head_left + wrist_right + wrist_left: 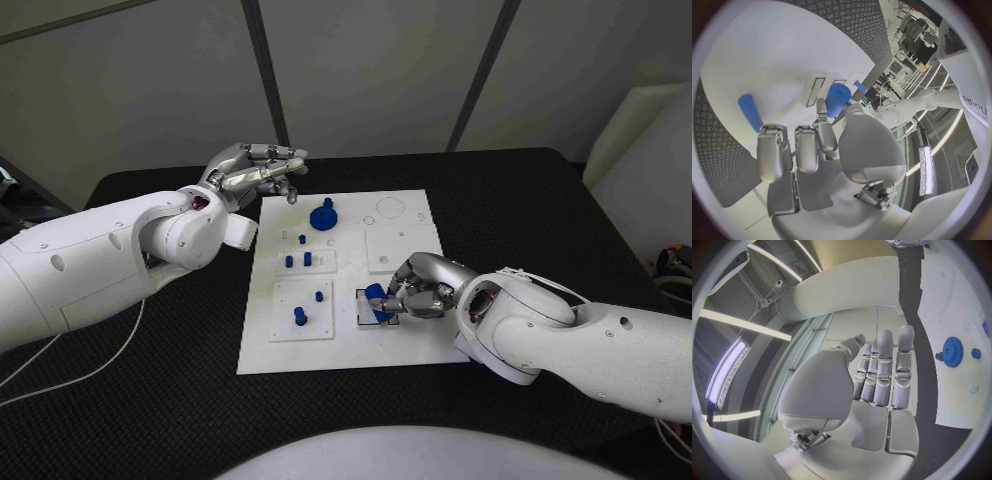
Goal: Assemble the parts on the task board
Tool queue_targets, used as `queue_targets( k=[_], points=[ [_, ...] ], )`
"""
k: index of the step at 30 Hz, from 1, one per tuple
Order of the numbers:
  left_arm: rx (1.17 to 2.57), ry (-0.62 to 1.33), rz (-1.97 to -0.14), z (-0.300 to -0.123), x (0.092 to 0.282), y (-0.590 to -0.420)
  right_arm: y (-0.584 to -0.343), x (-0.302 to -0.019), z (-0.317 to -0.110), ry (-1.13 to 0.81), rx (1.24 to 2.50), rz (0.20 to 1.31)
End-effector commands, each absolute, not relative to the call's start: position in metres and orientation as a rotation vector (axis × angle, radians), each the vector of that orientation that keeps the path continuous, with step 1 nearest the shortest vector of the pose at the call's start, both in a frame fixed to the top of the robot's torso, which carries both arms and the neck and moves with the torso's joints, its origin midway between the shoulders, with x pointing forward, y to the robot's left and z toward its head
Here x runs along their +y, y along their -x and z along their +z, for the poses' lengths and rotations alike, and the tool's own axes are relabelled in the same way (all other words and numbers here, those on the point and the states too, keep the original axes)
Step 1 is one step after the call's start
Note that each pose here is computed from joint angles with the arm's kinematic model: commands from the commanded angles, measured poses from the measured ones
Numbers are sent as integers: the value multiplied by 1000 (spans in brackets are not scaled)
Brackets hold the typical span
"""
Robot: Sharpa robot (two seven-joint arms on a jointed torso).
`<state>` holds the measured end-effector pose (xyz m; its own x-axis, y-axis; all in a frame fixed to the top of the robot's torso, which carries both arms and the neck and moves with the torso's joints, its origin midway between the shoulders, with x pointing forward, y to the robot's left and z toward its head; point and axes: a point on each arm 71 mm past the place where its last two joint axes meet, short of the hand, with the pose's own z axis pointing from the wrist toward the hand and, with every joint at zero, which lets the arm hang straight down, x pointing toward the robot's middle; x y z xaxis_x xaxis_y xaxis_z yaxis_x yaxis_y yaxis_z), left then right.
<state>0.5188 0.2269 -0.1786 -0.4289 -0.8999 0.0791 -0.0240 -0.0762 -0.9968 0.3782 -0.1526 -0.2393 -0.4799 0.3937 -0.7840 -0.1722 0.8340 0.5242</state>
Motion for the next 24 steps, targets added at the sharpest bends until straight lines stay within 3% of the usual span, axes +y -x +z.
queue_targets(
  k=[1,24],
  points=[
    [1497,1025,-1609,-177,225,-518,-379,-151,-241,-163,1985,674],
    [1500,1027,-1606,-177,226,-518,-384,-144,-245,-173,1987,670]
  ],
)
